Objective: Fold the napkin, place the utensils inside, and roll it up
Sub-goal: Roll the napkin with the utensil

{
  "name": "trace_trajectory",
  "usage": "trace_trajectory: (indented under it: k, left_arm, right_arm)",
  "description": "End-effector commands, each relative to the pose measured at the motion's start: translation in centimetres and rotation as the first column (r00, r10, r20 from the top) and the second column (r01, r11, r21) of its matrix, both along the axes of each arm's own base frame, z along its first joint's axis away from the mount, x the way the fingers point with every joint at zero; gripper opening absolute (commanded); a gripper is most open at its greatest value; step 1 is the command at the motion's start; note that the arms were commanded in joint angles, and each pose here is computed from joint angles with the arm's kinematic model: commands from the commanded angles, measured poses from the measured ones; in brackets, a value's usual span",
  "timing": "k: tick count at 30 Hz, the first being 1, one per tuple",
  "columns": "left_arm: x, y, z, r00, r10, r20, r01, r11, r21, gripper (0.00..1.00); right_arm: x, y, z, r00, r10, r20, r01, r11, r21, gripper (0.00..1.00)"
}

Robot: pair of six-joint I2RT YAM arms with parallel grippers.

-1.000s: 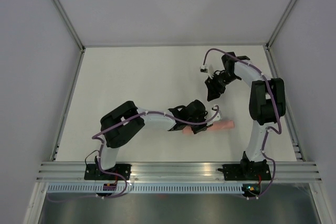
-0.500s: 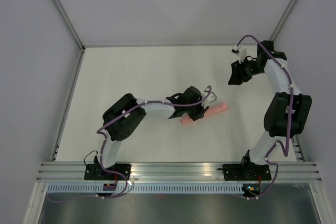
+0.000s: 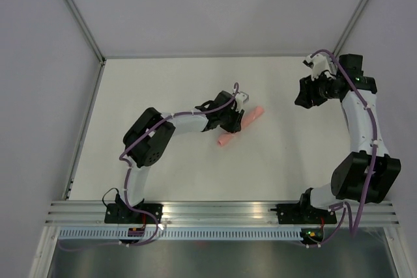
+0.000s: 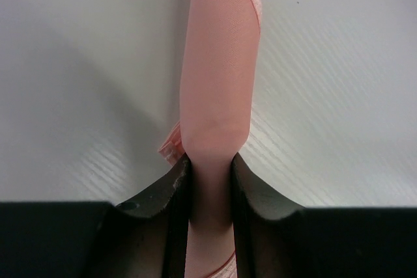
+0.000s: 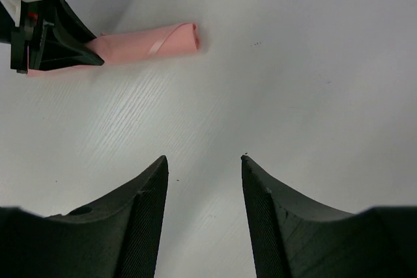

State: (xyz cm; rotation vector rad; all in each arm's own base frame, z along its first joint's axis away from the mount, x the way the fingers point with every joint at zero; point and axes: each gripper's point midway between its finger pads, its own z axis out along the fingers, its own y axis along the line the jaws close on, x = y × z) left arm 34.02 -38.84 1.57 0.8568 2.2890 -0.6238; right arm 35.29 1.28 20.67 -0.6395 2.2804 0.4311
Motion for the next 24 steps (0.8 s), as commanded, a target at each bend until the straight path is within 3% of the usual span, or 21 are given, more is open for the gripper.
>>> trace_trajectory:
  k: [1, 16, 21, 24]
  left_arm:
    - [-7.0, 10.9, -10.0, 0.896, 0.274, -0.350, -0.123, 0.910, 0.397, 0.02]
    - [-6.2, 10.0, -9.5, 0.736, 0.483, -0.474, -0.313, 0.864, 0.395, 0.08]
    - [-5.9, 10.2, -9.6, 0.725, 0.521, -0.451, -0.351, 0.842, 0.409, 0.10]
    - [-5.7, 10.3, -9.3, 0.729, 0.534, -0.429, -0.369, 0.834, 0.410, 0.18]
  right_arm:
    - [-1.1, -0.4, 1.5, 0.999, -0.048, 0.026, 0.048, 0.999, -0.003, 0.55]
    - [-3.3, 1.4, 2.2, 0.999, -0.004, 0.037, 0.002, 0.998, 0.066, 0.57]
    - [-3.7, 1.5, 1.7, 0.999, 0.007, 0.032, -0.010, 0.998, 0.069, 0.57]
    - [-3.8, 1.6, 1.3, 1.000, 0.014, 0.026, -0.015, 0.997, 0.071, 0.58]
